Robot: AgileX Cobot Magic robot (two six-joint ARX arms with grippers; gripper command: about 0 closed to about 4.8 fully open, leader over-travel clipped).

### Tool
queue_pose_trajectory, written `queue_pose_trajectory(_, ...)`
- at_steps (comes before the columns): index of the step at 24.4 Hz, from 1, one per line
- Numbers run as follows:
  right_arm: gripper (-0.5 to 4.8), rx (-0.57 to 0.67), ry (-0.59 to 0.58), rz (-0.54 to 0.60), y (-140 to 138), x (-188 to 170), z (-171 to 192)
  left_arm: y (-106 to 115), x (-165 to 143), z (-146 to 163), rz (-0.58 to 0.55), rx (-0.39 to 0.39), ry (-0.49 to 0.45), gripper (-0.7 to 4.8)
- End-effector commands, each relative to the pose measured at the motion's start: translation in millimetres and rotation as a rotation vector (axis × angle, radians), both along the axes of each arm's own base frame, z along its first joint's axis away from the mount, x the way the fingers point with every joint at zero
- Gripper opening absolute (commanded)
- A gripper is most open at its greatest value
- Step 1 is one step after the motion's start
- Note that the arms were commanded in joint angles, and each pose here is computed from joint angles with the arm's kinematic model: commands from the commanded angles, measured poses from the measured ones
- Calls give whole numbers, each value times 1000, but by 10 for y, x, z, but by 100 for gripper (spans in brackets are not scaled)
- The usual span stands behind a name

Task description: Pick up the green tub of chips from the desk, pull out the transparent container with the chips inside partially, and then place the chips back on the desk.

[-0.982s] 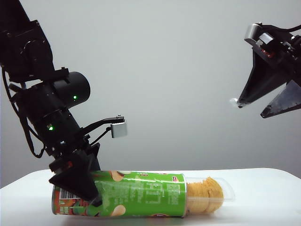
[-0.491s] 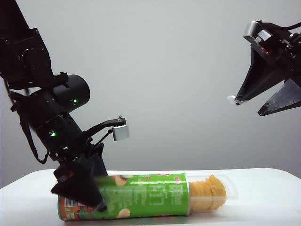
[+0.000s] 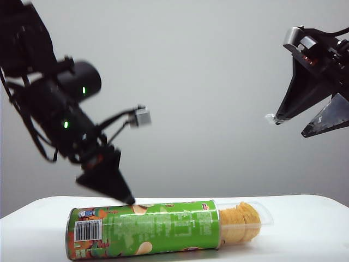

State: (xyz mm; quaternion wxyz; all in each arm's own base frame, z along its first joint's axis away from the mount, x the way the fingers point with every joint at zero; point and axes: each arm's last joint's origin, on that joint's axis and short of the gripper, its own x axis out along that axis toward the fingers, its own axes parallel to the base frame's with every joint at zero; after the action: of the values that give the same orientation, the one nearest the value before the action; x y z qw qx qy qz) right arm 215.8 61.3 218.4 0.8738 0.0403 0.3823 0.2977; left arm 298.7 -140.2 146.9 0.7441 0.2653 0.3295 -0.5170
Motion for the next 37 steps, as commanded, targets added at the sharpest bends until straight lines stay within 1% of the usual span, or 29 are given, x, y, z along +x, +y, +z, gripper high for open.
queue_pose_trajectory(1,302,-18,16,-15,-9,-15,-2,35,-24,215,96,31,-55,479)
queue_pose_trajectory(2,274,-26,31,-19,-13,-26,-13,58,-56,294,131,44,-58,479)
queue_pose_trajectory(3,191,-37,58,-23,-19,-45,-32,80,-88,355,158,59,-56,479)
queue_pose_trajectory(4,87,-48,83,-27,-25,-63,-49,113,-144,436,190,82,-51,479)
queue_pose_trajectory(5,-3,-60,103,-33,-31,-78,-64,142,-194,499,210,105,-49,479)
queue_pose_trajectory(6,2,-73,122,-40,-37,-92,-77,181,-259,576,241,135,-46,479)
queue_pose_trajectory(9,-1,-90,135,-51,-44,-102,-88,273,-434,756,272,193,-39,479)
queue_pose_trajectory(11,-1,-89,133,-51,-44,-100,-86,322,-537,856,290,202,-31,479)
queue_pose_trajectory(12,-1,-85,138,-57,-44,-101,-87,364,-633,964,316,195,-34,479)
queue_pose_trajectory(13,-1,-73,145,-72,-44,-104,-79,400,-710,1069,360,169,-47,479)
queue_pose_trajectory(15,-1,-63,125,-77,-46,-111,-47,429,-763,1161,416,132,-71,479)
queue_pose_trajectory(18,-1,-25,82,-83,-53,-157,51,477,-871,1314,442,79,-116,479)
queue_pose_trajectory(20,-1,18,14,-95,-76,-268,211,531,-1001,1401,463,26,-166,479)
queue_pose_trajectory(24,-1,51,-99,-129,-121,-435,417,611,-1166,1353,509,6,-196,479)
queue_pose_trajectory(28,-1,74,-280,-171,-186,-636,654,704,-1354,1221,567,-27,-211,479)
queue_pose_trajectory(29,-1,79,-334,-196,-218,-691,718,738,-1404,1186,590,-46,-217,479)
queue_pose_trajectory(31,-1,103,-407,-224,-269,-777,808,796,-1473,1144,646,-94,-236,476)
queue_pose_trajectory(33,-1,138,-464,-267,-330,-879,888,861,-1553,1134,718,-178,-269,455)
queue_pose_trajectory(35,-1,150,-519,-298,-381,-977,942,924,-1637,1163,793,-264,-337,455)
queue_pose_trajectory(37,-1,156,-561,-317,-415,-1067,965,963,-1726,1202,834,-347,-401,454)
